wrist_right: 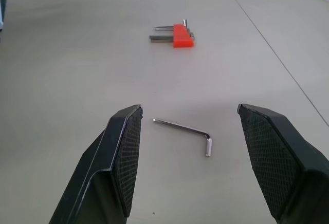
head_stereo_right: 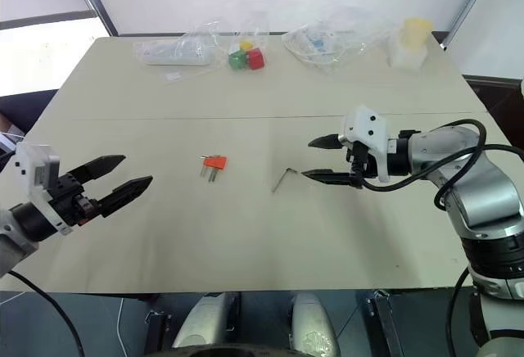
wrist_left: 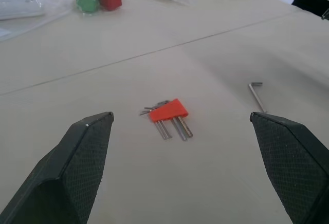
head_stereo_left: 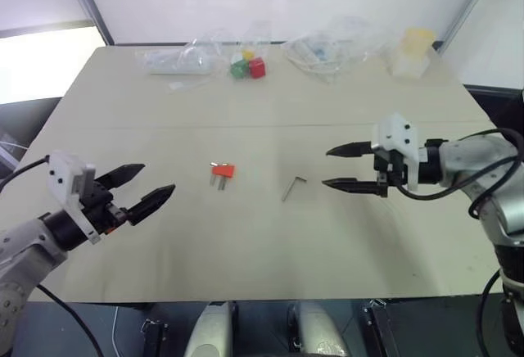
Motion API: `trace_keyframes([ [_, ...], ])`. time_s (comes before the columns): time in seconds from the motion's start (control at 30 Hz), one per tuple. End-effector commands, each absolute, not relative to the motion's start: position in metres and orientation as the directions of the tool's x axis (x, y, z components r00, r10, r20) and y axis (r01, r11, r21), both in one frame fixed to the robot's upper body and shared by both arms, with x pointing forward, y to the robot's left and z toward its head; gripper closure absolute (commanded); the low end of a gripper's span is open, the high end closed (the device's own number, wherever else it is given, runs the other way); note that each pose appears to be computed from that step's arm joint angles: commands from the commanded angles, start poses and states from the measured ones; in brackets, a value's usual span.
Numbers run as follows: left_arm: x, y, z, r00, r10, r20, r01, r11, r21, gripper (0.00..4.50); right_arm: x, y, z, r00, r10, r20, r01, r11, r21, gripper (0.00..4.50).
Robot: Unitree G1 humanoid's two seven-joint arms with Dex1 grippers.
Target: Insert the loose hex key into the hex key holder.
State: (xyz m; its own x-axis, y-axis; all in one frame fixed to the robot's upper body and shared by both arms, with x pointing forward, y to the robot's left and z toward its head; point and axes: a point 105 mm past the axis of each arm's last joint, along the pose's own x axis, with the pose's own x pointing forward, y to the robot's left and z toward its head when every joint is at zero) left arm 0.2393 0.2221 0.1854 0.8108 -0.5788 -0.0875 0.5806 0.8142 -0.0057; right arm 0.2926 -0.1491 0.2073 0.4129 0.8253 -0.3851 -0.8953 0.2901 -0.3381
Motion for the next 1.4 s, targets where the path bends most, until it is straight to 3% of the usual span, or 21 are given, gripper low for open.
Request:
trace_keyframes([
  [0.03,0.245,0.218,0.187,0.818,-0.573,-0.053,0.575,0.818,0.019,0.03,0.301,-0.135,0.219,0.426,0.858,-0.286,-0.87,0.303,-0.388,1.44],
  [0.23,0.267,0.212,0.154,0.85,-0.525,-0.043,0.524,0.851,-0.027,0.03,0.326,-0.084,0.197,0.348,0.914,-0.209,-0.888,0.25,-0.386,1.44],
  [0.43,0.267,0.215,0.142,0.868,-0.494,-0.052,0.494,0.869,-0.013,0.03,0.347,-0.023,0.16,0.22,0.931,-0.29,-0.905,0.083,-0.417,1.44],
  [0.53,0.265,0.216,0.144,0.877,-0.479,-0.045,0.479,0.878,-0.008,0.03,0.364,-0.003,0.149,0.207,0.931,-0.3,-0.907,0.068,-0.416,1.44],
  [0.87,0.253,0.209,0.141,0.883,-0.466,-0.051,0.467,0.884,-0.004,0.03,0.397,0.01,0.124,0.337,0.855,-0.395,-0.836,0.079,-0.543,1.44],
  [1.27,0.252,0.21,0.142,0.886,-0.461,-0.053,0.462,0.887,0.01,0.03,0.398,0.013,0.114,0.337,0.851,-0.403,-0.859,0.103,-0.502,1.44],
  [1.4,0.253,0.21,0.144,0.887,-0.46,-0.049,0.461,0.887,0.017,0.03,0.392,0.013,0.106,0.283,0.847,-0.451,-0.888,0.053,-0.458,1.44],
])
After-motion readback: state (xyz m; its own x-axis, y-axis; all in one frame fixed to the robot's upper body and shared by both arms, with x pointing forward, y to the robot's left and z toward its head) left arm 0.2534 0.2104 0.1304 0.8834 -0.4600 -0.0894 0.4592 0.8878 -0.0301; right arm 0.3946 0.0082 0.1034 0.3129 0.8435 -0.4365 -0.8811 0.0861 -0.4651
